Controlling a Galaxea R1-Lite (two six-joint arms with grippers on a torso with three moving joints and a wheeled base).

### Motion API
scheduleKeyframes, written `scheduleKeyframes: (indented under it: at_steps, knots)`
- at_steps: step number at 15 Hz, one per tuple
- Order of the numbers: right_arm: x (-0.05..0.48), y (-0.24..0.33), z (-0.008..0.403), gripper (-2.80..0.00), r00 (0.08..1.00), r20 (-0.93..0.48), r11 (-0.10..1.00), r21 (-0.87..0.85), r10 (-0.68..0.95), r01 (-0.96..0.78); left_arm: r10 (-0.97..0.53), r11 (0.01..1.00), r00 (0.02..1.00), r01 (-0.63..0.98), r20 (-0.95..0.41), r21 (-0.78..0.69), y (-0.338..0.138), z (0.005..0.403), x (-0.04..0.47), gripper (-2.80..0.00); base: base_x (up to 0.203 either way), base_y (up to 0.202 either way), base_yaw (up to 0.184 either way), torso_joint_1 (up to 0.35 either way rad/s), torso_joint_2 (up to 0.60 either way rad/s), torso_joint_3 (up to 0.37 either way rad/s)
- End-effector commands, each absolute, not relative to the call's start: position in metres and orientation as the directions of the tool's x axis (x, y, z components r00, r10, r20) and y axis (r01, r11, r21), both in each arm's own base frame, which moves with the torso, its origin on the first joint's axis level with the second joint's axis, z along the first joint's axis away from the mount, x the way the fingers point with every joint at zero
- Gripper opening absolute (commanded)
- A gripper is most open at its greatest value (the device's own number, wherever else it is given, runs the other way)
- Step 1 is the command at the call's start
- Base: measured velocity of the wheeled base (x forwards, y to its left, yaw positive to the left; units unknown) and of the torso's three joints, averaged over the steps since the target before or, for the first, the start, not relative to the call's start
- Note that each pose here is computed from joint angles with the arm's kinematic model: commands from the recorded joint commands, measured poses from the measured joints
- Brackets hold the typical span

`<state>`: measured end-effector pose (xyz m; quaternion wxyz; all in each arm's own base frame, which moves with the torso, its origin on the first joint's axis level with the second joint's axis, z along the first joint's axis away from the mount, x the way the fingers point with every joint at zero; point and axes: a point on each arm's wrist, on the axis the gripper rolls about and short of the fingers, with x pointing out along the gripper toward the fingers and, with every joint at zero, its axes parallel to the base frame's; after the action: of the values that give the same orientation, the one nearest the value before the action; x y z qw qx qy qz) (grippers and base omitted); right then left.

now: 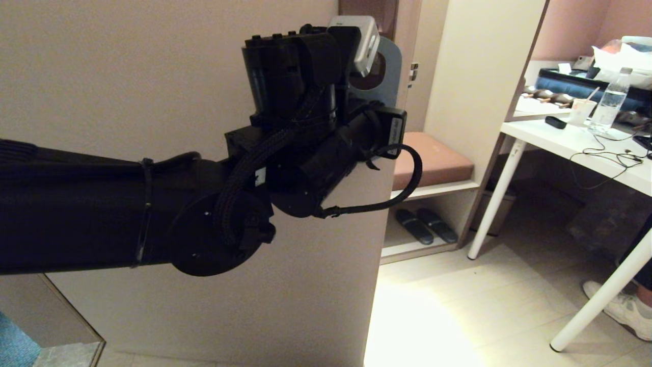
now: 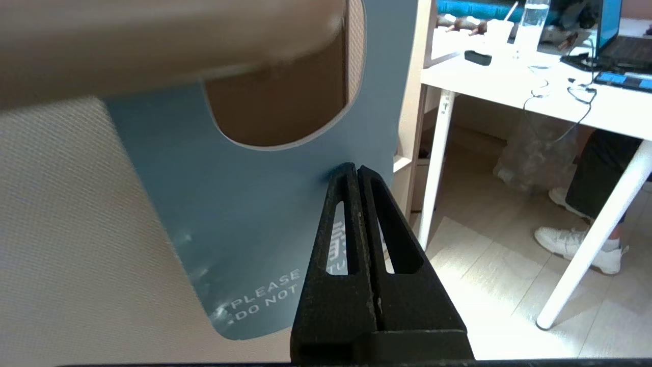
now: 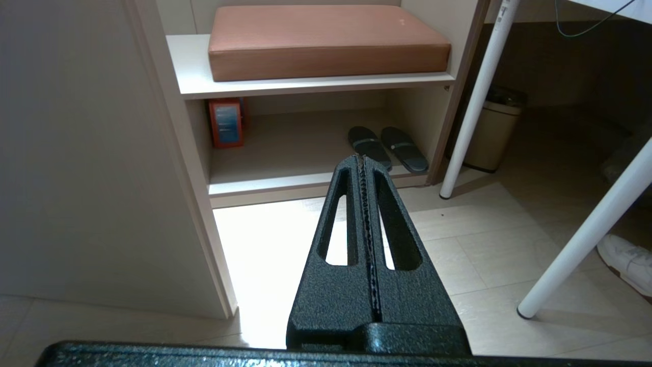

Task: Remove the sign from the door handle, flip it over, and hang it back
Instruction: Hang the sign back with the other side facing out

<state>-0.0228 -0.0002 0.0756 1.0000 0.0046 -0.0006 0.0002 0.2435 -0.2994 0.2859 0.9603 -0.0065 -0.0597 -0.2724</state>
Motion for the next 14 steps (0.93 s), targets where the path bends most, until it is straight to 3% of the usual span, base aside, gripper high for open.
scheduleKeyframes:
  at_steps: [1,14]
  knots:
    - [-0.023,0.0,0.076,-2.8,1.0,0.002,1.0,0.009,0.0,0.0,-0.519,0.854,0.847,0.52,0.115,0.022,-0.3,0.283,0.246,-2.8,0.0,0.0,0.0,0.0,0.0,0.0]
    - [-0.023,0.0,0.076,-2.8,1.0,0.002,1.0,0.009,0.002,-0.002,-0.515,0.856,0.85,0.516,0.112,0.028,-0.286,0.289,0.228,-2.8,0.0,0.0,0.0,0.0,0.0,0.0]
